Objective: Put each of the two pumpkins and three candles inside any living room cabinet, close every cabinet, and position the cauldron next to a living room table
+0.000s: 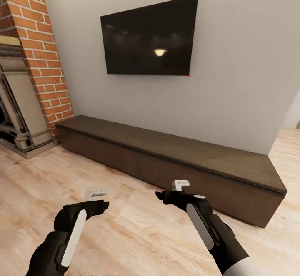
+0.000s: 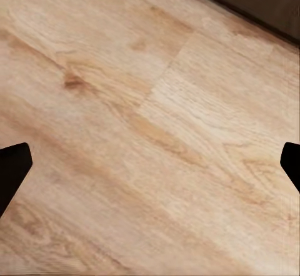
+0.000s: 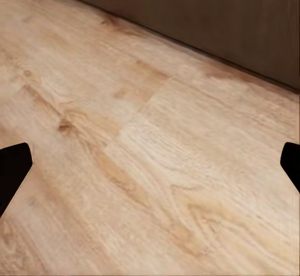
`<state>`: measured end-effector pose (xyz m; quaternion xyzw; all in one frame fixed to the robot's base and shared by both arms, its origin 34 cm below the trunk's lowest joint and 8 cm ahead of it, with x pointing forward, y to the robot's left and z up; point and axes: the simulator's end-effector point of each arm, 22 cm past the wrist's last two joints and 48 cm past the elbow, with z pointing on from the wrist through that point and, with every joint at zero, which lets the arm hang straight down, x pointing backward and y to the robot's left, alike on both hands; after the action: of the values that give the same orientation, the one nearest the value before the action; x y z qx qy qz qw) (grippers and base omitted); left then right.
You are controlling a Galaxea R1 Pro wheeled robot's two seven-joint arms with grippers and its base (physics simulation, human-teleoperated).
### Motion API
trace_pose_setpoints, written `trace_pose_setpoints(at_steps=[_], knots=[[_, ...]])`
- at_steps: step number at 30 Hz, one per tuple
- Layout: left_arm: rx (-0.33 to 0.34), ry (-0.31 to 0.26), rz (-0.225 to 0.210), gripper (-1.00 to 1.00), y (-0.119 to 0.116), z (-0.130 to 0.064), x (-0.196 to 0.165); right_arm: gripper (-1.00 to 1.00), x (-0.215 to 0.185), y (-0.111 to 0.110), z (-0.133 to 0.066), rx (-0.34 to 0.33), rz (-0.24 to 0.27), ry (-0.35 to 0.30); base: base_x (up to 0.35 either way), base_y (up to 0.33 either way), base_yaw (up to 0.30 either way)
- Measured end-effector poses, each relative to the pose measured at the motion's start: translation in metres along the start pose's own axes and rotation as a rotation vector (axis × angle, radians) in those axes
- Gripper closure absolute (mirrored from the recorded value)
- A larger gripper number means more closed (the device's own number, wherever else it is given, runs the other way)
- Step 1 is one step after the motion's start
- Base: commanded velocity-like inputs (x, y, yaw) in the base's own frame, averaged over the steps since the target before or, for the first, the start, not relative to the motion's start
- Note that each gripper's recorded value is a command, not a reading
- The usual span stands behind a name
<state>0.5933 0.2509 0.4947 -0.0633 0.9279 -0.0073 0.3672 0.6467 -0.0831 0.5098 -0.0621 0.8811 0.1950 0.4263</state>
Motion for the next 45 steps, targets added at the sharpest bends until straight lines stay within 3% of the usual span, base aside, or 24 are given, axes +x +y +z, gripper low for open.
trace_pose_setpoints(at_steps=[21,45], knots=[[-0.005,-0.002,-0.001,-1.00,0.003,0.000,-0.001,-1.00,0.000,0.000,0.000,-0.001,0.000,-0.001,0.018,0.076,0.291],[-0.019,-0.006,-0.021,-1.00,0.014,-0.001,-0.003,-1.00,-0.003,0.001,-0.002,-0.003,0.000,-0.008,0.187,0.166,0.236]])
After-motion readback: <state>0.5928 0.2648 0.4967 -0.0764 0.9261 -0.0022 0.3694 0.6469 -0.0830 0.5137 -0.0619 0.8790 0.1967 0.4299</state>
